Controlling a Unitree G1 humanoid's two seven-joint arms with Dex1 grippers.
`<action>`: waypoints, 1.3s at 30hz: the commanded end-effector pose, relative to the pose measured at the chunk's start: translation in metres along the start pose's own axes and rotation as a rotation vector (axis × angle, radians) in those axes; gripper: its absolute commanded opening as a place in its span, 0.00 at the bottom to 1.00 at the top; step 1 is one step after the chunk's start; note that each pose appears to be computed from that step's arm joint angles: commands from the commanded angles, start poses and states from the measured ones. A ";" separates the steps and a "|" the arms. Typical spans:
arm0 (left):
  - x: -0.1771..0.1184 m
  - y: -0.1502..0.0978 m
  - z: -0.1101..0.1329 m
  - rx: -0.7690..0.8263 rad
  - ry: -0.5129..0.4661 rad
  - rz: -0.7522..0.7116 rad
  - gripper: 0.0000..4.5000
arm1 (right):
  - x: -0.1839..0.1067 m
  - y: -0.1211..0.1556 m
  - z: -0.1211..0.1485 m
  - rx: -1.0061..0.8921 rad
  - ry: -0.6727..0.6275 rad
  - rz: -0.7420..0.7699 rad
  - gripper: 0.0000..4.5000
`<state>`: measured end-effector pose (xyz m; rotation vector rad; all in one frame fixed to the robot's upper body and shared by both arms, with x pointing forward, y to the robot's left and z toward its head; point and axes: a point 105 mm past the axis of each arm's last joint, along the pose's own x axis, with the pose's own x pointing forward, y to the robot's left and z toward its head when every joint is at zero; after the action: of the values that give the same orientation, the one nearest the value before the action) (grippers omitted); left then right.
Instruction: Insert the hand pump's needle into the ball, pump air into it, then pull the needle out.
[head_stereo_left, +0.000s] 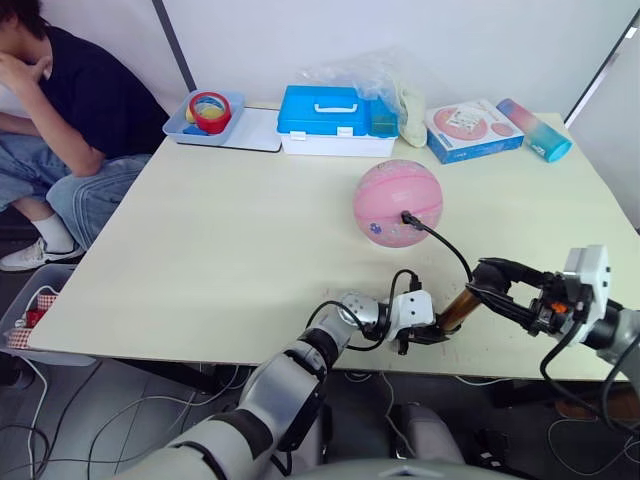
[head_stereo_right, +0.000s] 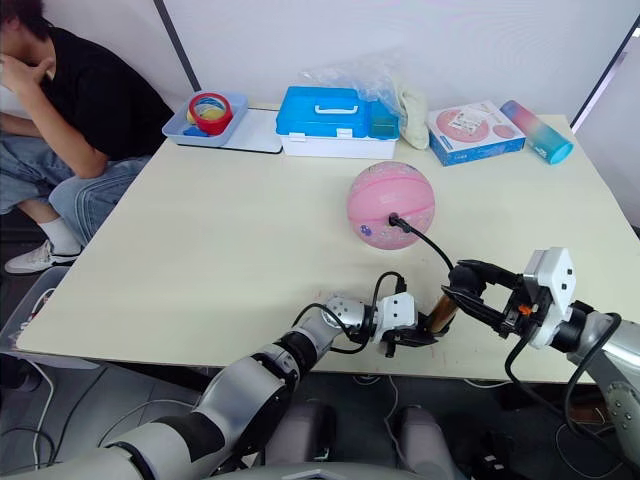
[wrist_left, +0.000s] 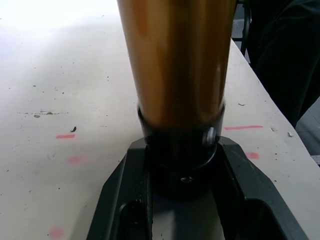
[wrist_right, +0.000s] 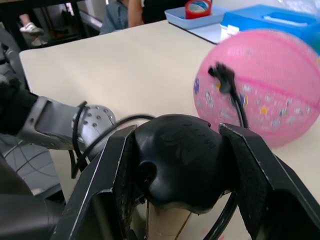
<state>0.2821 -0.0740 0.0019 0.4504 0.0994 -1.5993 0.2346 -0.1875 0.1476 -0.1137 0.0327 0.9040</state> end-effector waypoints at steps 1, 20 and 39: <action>0.012 -0.016 -0.001 0.006 0.019 -0.072 0.24 | -0.004 -0.005 -0.011 0.018 0.039 -0.033 0.45; 0.010 -0.017 -0.003 0.006 0.025 -0.084 0.24 | -0.041 -0.013 0.122 -0.130 -0.134 -0.008 0.45; 0.012 -0.019 -0.002 0.009 0.025 -0.089 0.24 | -0.017 -0.011 0.042 -0.006 0.005 0.010 0.45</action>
<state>0.2816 -0.0740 0.0018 0.4515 0.0985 -1.6036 0.2263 -0.1999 0.2135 -0.1122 -0.0306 0.9421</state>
